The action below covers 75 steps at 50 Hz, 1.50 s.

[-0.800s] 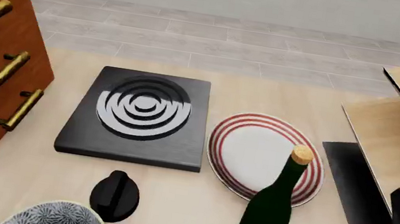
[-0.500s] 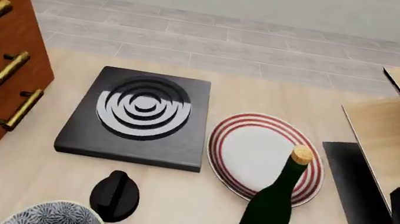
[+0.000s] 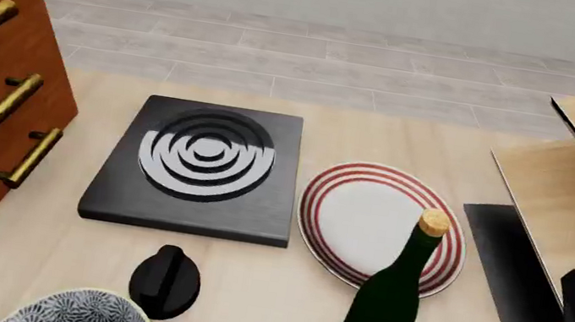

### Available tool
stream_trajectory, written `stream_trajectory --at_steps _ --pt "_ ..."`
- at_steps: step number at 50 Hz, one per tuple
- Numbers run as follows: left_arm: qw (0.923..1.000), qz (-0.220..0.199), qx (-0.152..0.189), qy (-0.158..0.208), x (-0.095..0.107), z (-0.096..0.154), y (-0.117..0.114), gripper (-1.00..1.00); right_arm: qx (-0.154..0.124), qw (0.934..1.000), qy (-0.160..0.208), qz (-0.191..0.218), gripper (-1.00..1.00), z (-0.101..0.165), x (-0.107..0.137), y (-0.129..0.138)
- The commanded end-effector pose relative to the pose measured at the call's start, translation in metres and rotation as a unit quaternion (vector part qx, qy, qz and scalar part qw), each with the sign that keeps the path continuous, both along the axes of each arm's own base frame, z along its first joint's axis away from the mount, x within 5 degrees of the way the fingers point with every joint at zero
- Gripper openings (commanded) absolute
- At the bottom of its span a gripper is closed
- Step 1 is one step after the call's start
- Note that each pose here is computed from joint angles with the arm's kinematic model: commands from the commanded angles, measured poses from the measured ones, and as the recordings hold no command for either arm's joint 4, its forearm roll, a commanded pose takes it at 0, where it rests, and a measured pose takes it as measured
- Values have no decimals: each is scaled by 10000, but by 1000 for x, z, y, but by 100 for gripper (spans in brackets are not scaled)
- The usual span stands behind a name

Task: Put the bowl on the top of the cabinet.

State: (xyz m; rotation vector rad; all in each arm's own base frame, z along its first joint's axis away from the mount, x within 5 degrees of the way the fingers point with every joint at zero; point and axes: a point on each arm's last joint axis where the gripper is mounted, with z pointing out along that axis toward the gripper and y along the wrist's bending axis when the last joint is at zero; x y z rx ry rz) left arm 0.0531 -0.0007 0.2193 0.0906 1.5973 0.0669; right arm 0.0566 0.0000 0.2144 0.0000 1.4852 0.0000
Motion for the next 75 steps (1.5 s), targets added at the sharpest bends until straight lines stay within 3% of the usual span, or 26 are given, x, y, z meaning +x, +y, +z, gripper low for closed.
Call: stream_trajectory --at_steps 1,14,19,22,23,25,31,36,37,43,45,46,51,61,63,65,67,75 --pt "9994 -186 162 242 -4 9 -2 100 0 10000 0 -1 100 0 0 0" --pt "9962 -574 180 629 -14 27 -4 100 -1 10000 0 -1 100 0 0 0" --pt "9922 -621 17 1077 -13 23 -5 100 0 10000 0 0 100 0 0 0" --pt "9926 -705 102 988 -19 30 -5 100 0 10000 0 -1 100 0 0 0" --pt "9900 -662 -52 1244 -12 27 -6 100 0 10000 0 0 100 0 0 0" --pt "9908 -729 41 1138 -17 31 -5 100 -1 10000 0 0 100 0 0 0" --pt "9869 -735 -36 1436 -13 35 -6 100 0 10000 0 2 100 0 0 0" --pt "9888 -683 76 1326 -17 45 -5 100 0 10000 0 1 100 0 0 0" --pt "9865 -640 -63 1509 -11 44 -6 100 -1 10000 0 1 100 0 0 0" --pt "9861 -659 12 1525 -15 49 -5 100 0 10000 1 1 100 0 0 0" --pt "9802 -577 -194 1885 -3 47 -7 100 0 10000 0 -1 100 0 0 0" --pt "9823 -599 -107 1770 -6 50 -6 100 0 10000 0 0 100 0 0 0" --pt "9804 -637 -79 1864 -8 53 -6 100 0 10000 0 1 100 0 0 0" --pt "9727 -942 108 2117 -15 48 -8 100 1 10000 1 1 100 0 0 0" --pt "9627 -954 -167 2527 -6 39 -11 100 0 10000 1 0 100 0 0 0" --pt "9671 -990 116 2339 -9 38 -9 100 1 10000 0 0 100 0 0 0" --pt "9645 -944 26 2465 -5 36 -10 100 0 10000 0 0 100 0 0 0" --pt "9597 -1074 216 2589 -9 33 -10 100 1 10000 0 1 100 0 0 0"
